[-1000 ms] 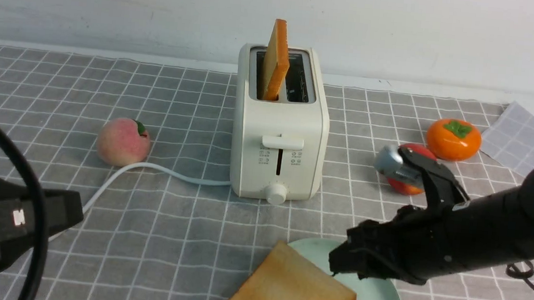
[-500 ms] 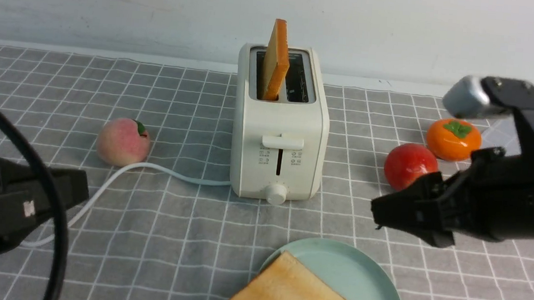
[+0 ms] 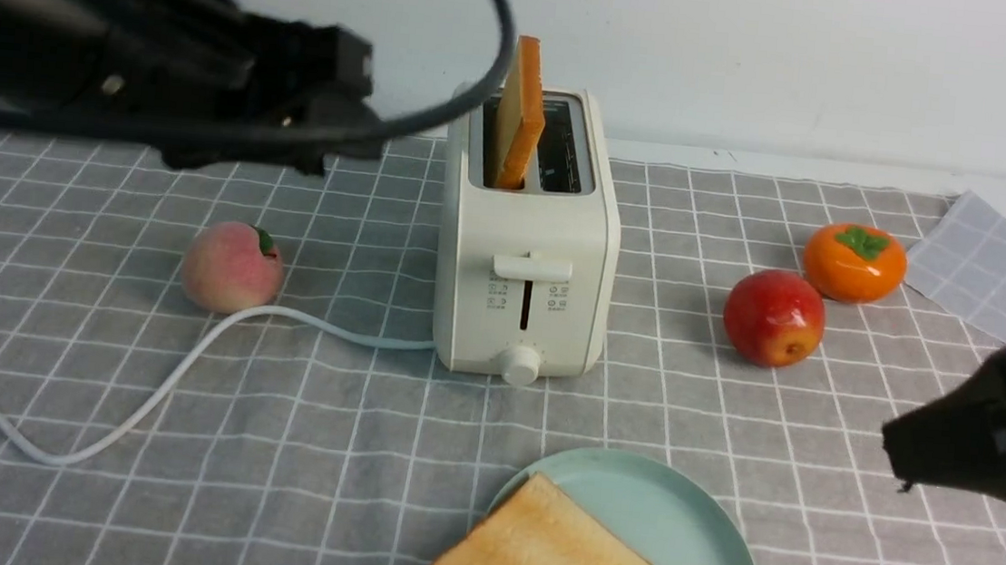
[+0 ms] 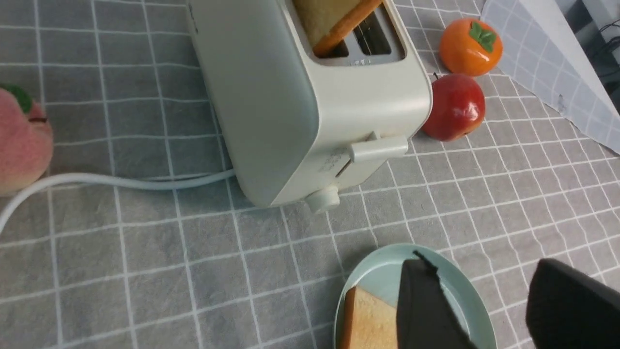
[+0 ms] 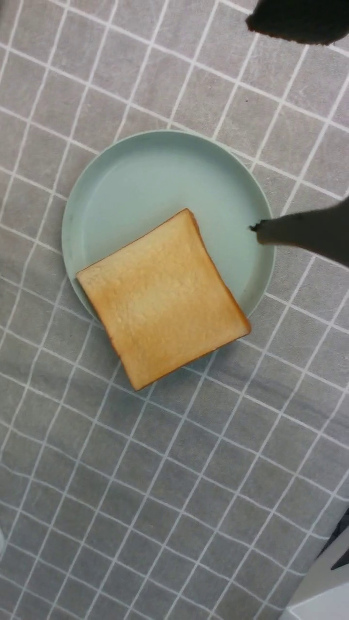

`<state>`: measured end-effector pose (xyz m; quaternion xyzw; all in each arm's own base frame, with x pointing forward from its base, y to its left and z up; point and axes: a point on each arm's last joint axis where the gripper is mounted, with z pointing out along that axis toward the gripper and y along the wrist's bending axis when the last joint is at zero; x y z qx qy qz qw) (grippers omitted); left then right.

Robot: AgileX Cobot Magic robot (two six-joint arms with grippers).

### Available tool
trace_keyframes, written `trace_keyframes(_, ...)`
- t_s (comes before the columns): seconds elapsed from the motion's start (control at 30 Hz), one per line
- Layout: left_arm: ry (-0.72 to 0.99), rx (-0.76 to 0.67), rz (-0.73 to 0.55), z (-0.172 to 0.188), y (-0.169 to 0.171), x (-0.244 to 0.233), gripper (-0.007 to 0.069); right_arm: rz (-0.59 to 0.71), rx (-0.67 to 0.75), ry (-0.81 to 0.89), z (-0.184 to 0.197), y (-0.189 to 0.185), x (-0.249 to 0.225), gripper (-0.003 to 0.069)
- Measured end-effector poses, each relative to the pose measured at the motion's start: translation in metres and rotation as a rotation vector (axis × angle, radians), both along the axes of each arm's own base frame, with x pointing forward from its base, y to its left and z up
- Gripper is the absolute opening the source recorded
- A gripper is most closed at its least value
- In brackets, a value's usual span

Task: Take toasted bread from bread machine on grey coffee table place on plate.
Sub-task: 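Reach for a toast slice standing in the toaster with the left gripper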

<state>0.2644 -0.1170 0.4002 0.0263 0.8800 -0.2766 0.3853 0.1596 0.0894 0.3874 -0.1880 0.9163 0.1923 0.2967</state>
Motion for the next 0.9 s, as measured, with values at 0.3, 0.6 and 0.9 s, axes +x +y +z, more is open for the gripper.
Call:
trace_keyframes(0.3, -0.022, 0.076, -0.06, 0.005, -0.052, 0.101, 0.0514, -0.013, -0.013, -0.113, 0.016, -0.017, -0.031, 0.0488)
trace_keyframes(0.6, -0.013, 0.176, 0.043, -0.047, -0.105, 0.166, 0.054, -0.055, -0.059, -0.095, 0.015, -0.025, -0.036, 0.0489)
trace_keyframes(0.9, 0.002, 0.207, 0.055, -0.091, -0.115, 0.19, 0.0465, -0.057, -0.089, -0.08, 0.013, -0.027, -0.037, 0.0489)
